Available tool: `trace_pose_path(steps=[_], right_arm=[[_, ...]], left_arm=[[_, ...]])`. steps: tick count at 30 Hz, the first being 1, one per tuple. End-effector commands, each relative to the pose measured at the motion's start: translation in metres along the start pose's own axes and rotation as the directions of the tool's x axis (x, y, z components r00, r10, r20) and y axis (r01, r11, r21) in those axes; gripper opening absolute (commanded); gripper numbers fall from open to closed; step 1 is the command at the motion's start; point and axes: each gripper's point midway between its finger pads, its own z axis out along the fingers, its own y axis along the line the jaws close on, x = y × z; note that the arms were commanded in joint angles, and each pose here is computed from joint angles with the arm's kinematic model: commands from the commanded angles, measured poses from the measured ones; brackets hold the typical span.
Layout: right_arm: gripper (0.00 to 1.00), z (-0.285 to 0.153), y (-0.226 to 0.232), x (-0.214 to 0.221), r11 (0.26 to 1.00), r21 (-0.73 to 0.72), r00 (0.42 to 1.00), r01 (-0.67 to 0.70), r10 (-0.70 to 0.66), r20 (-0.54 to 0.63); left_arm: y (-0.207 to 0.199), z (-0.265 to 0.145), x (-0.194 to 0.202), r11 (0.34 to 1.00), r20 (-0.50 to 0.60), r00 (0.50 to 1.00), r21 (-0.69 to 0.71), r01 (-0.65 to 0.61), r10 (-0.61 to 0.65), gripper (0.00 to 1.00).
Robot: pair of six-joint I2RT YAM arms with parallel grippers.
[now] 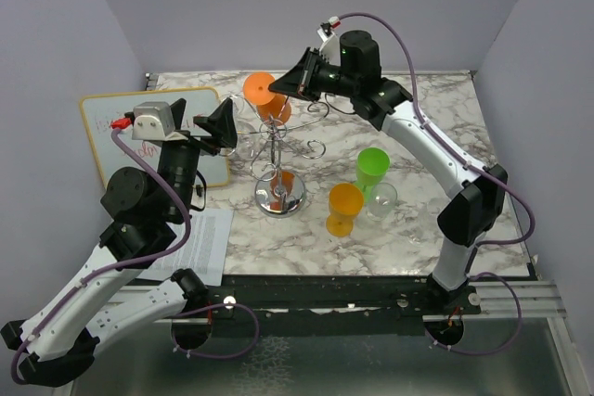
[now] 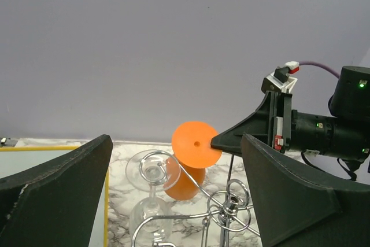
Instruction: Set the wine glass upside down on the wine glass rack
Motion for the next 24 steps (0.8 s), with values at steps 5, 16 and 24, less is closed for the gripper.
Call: trace_pose_path(steps=[5, 16, 24], right_arm=[[0.01, -0.022, 0.028, -0.001, 1.000, -0.024, 1.000, 0.013, -0.013, 0.018], [0.01, -0.032, 0.025, 0.001, 1.000, 0.008, 0.999, -0.008, 0.007, 0.031], [0.01, -0.041, 0.018, -0.003, 0.998, 0.068, 0.997, 0.008, -0.013, 0.073]], left_arm=[[0.002, 0.000, 0.002, 1.000, 0.000, 1.000, -0.013, 0.008, -0.008, 0.93], [0.002, 0.000, 0.006, 1.000, -0.010, 1.000, -0.018, 0.012, -0.012, 0.93], [-0.003, 0.000, 0.009, 1.000, -0.026, 0.999, 0.001, 0.027, -0.027, 0.93]])
